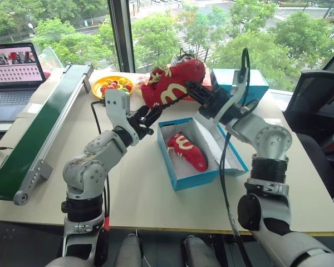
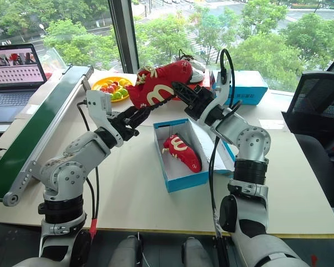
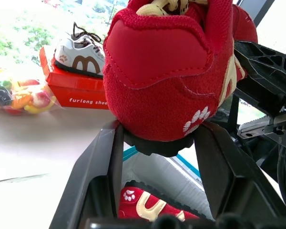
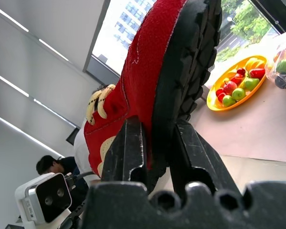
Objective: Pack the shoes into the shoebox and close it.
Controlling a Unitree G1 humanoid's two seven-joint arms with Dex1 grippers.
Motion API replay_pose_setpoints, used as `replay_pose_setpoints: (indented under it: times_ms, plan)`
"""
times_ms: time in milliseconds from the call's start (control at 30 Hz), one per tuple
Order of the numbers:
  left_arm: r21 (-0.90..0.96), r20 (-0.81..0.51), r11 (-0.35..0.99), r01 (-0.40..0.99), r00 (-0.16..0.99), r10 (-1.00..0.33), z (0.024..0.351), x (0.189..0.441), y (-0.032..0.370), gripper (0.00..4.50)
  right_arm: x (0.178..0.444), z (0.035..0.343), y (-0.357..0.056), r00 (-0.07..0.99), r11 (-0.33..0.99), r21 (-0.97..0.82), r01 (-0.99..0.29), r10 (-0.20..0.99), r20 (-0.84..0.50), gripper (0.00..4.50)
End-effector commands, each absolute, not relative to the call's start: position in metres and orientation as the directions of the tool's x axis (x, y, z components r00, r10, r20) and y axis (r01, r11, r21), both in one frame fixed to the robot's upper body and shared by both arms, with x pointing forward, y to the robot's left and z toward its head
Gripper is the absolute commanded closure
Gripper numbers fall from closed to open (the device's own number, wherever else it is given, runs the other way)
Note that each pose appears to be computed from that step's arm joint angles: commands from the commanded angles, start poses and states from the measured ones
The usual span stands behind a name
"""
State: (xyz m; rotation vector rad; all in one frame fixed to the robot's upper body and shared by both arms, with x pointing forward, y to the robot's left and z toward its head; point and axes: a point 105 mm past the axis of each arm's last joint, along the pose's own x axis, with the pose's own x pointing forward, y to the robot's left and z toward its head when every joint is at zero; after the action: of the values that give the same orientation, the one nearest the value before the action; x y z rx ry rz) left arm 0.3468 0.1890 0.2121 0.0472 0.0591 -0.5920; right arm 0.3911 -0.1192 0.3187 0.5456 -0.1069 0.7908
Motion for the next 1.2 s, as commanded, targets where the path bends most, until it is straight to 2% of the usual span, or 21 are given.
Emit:
replay_pose_setpoints:
  times_ms: [33, 100, 200, 433, 733, 1033, 1200]
  plan:
    - [0.109, -0.078, 0.737, 0.667, 0.745, -0.662, 0.221, 0.334, 0.188, 0.0, 0.377, 0.326, -0.114, 0.663, 0.647, 0.146, -0.748, 0.723, 0.195, 4.26]
    - [0.13, -0.115, 0.705, 0.697, 0.717, -0.687, 0.216, 0.33, 0.189, 0.0, 0.374, 0.305, -0.117, 0.665, 0.665, 0.014, -0.747, 0.745, 0.052, 4.26]
    - [0.144, -0.151, 0.662, 0.735, 0.678, -0.72, 0.21, 0.326, 0.184, 0.0, 0.356, 0.27, -0.119, 0.589, 0.58, -0.103, -0.808, 0.791, -0.169, 4.26]
    - [0.152, -0.176, 0.617, 0.772, 0.635, -0.752, 0.201, 0.322, 0.171, 0.0, 0.347, 0.222, -0.131, 0.516, 0.507, -0.133, -0.852, 0.768, -0.379, 4.26]
    - [0.14, -0.184, 0.629, 0.764, 0.645, -0.742, 0.195, 0.321, 0.171, 0.0, 0.345, 0.2, -0.133, 0.455, 0.439, -0.152, -0.886, 0.756, -0.47, 4.26]
    - [0.114, -0.192, 0.656, 0.746, 0.665, -0.722, 0.186, 0.315, 0.176, 0.0, 0.35, 0.248, -0.126, 0.441, 0.407, -0.171, -0.897, 0.819, -0.368, 4.26]
    - [0.109, -0.193, 0.663, 0.74, 0.671, -0.716, 0.183, 0.314, 0.176, 0.0, 0.347, 0.254, -0.121, 0.407, 0.381, -0.146, -0.913, 0.838, -0.363, 4.26]
